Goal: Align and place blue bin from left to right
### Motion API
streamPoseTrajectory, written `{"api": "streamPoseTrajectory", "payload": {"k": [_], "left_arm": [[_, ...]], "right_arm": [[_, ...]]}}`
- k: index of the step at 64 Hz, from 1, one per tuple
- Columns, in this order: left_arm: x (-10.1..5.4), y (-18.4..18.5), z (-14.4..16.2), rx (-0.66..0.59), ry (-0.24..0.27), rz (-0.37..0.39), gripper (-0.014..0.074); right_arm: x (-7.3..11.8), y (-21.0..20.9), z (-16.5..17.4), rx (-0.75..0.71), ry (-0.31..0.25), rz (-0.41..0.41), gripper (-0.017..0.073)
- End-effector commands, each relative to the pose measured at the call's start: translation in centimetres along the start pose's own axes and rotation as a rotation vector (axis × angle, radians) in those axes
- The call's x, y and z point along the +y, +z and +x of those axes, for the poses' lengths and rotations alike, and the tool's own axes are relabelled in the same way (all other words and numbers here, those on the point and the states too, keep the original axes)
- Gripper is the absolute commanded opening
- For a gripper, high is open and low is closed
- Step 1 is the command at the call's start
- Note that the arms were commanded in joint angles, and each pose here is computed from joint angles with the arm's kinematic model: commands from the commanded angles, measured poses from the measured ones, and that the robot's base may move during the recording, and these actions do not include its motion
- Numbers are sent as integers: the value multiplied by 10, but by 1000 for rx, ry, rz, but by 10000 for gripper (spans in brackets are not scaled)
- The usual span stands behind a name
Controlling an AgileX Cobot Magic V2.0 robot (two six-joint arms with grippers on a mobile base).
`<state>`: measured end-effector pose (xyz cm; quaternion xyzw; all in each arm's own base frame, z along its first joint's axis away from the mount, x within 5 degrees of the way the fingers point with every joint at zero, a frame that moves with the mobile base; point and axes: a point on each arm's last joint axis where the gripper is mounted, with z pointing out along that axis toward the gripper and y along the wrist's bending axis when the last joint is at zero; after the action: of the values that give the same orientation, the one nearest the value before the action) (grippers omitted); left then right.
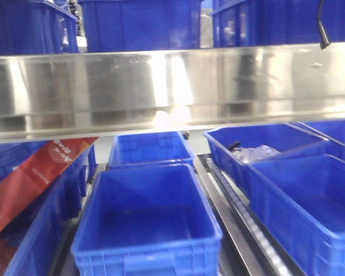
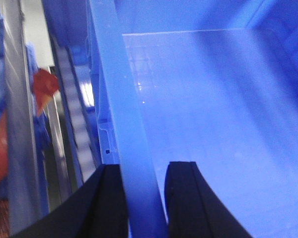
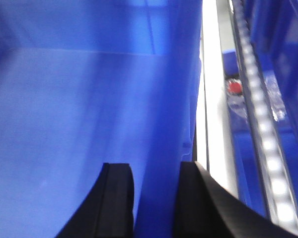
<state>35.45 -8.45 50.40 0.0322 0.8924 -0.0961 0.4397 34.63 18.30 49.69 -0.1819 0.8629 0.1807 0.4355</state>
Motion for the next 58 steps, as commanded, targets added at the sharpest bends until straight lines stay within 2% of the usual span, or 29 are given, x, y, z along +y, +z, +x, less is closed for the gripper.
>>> {"api": "streamPoseTrajectory", "payload": {"k": [1,58], "left_arm": [[-6,-14,-9,-103,14,50,-111],[-6,-14,-9,-103,14,50,-111]], "right_arm": [[7,-18,-16,-168,-24,-43,-153],[7,-18,-16,-168,-24,-43,-153]]}}
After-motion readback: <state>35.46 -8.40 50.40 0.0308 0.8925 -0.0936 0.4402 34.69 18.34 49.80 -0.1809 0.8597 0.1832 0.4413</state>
